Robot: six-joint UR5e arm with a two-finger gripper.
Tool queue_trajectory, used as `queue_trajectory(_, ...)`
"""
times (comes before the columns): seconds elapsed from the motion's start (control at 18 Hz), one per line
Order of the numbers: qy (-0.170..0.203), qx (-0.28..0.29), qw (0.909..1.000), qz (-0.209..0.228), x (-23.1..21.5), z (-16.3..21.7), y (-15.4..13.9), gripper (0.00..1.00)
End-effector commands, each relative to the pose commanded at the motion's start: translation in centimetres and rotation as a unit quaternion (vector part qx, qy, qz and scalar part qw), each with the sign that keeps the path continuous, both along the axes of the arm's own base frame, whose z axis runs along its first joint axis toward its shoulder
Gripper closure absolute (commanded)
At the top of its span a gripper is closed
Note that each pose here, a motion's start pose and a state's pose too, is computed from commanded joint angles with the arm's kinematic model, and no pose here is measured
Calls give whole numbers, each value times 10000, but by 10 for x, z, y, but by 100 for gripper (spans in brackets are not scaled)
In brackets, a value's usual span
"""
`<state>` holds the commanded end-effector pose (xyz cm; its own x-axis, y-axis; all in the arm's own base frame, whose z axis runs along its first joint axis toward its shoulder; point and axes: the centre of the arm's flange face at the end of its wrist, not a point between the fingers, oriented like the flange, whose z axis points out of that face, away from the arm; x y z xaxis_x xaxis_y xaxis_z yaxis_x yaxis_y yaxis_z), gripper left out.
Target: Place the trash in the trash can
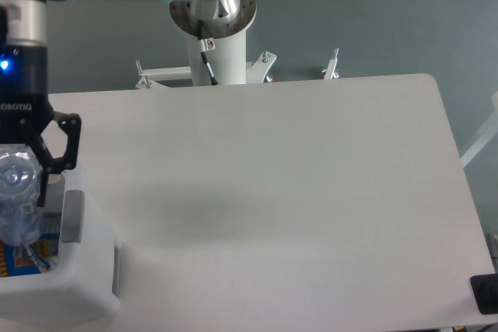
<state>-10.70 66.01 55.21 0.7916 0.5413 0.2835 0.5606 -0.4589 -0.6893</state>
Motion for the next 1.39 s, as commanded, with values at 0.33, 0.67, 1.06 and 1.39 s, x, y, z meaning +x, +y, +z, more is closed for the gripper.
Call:
queue_trajectory(0.33,123,5,9999,-96,1,5,1,0)
queue_trajectory(0.67,1072,-270,9927,492,-72,27,-23,0)
queue_trajectory(1.06,2210,-1564,9621,321,-197,16,-76,0)
queue_trajectory(1.39,2592,-3396,8983,-1028,-238,26,-170,0)
